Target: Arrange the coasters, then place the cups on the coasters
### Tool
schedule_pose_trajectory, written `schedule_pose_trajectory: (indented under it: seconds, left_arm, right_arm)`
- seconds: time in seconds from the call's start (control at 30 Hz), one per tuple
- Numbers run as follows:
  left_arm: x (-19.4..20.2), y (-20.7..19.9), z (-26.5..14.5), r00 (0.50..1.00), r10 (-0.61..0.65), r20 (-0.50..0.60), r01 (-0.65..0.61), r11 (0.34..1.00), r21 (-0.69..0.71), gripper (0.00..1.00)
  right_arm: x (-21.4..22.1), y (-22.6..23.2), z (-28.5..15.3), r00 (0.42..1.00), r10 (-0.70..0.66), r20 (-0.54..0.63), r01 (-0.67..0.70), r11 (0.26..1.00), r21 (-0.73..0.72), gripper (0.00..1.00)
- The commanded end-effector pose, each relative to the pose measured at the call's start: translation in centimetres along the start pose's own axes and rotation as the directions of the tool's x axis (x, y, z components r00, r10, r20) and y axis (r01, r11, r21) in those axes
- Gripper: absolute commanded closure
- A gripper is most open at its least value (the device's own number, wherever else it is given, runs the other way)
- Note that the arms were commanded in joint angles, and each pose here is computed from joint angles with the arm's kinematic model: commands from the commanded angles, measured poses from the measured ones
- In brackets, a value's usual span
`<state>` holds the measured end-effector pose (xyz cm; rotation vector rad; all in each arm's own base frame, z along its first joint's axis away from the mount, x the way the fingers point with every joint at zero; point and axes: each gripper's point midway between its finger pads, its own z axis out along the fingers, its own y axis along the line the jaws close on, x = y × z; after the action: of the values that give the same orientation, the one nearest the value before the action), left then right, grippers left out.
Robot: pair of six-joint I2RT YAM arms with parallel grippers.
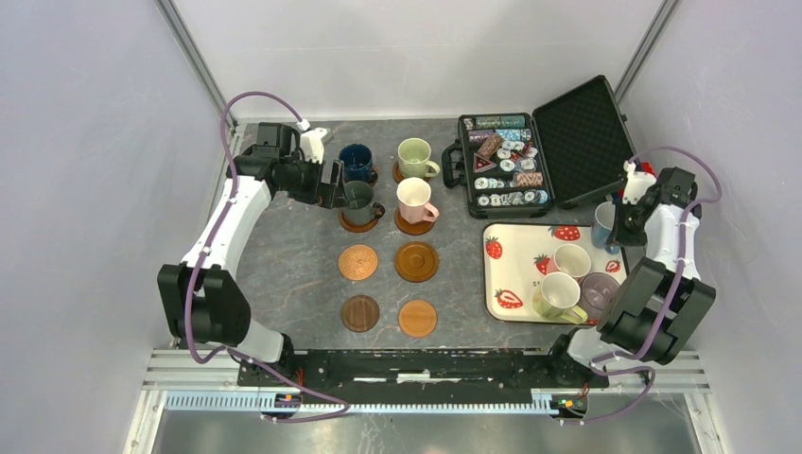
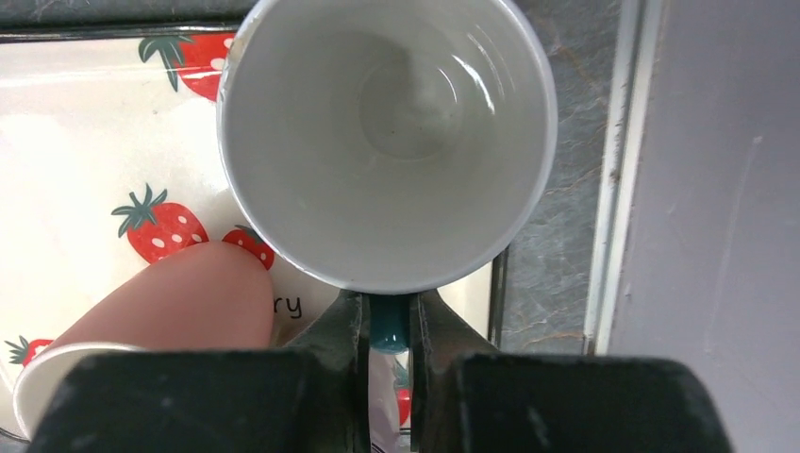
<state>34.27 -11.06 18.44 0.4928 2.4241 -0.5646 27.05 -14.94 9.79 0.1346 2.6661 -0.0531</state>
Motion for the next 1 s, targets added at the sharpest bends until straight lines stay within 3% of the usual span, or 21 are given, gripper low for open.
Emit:
schedule_pose_trajectory:
  seconds: [0.0, 0.13, 0.3, 0.43, 0.63, 0.77, 0.97]
  left_arm:
    - [-1.3, -0.3, -0.8, 0.999, 0.026, 0.042, -0.026, 1.0, -0.004, 0.0]
    - [-1.2, -0.3, -0.8, 0.998, 0.029, 0.049, -0.028, 1.0, -0.006, 0.0]
    - [-1.2, -0.4, -0.9, 0.998, 0.032, 0.061, -0.032, 0.999, -0.005, 0.0]
    - [-1.6, -0.4, -1.1, 0.997, 0.029, 0.072, -0.029, 1.0, -0.008, 0.0]
    - [-2.5, -0.1, -1.8, 0.995, 0.008, 0.101, -0.006, 1.0, -0.025, 0.0]
    - [-2.5, 0.2, -2.4, 0.994, -0.003, 0.114, 0.008, 0.999, -0.04, 0.0]
    - [-2.3, 0.9, -2.9, 0.99, -0.063, 0.123, 0.069, 0.996, -0.049, 0.0]
  right_arm:
    - [-5.2, -1.7, -4.2, 0.982, -0.106, 0.157, 0.093, 0.992, 0.088, 1.0]
    - [-7.5, -1.4, -7.2, 0.955, -0.147, 0.257, 0.126, 0.987, 0.095, 1.0]
    - [-11.5, 1.3, -11.1, 0.903, -0.143, 0.404, 0.159, 0.987, -0.007, 1.0]
    - [-14.7, 6.0, -12.7, 0.868, -0.15, 0.474, 0.216, 0.972, -0.088, 1.0]
    - [-18.2, 16.8, -14.8, 0.801, -0.186, 0.569, 0.38, 0.893, -0.242, 1.0]
    - [-17.8, 22.5, -15.8, 0.783, -0.206, 0.587, 0.462, 0.824, -0.328, 1.0]
    - [-12.1, 32.9, -16.2, 0.758, -0.267, 0.595, 0.59, 0.67, -0.451, 1.0]
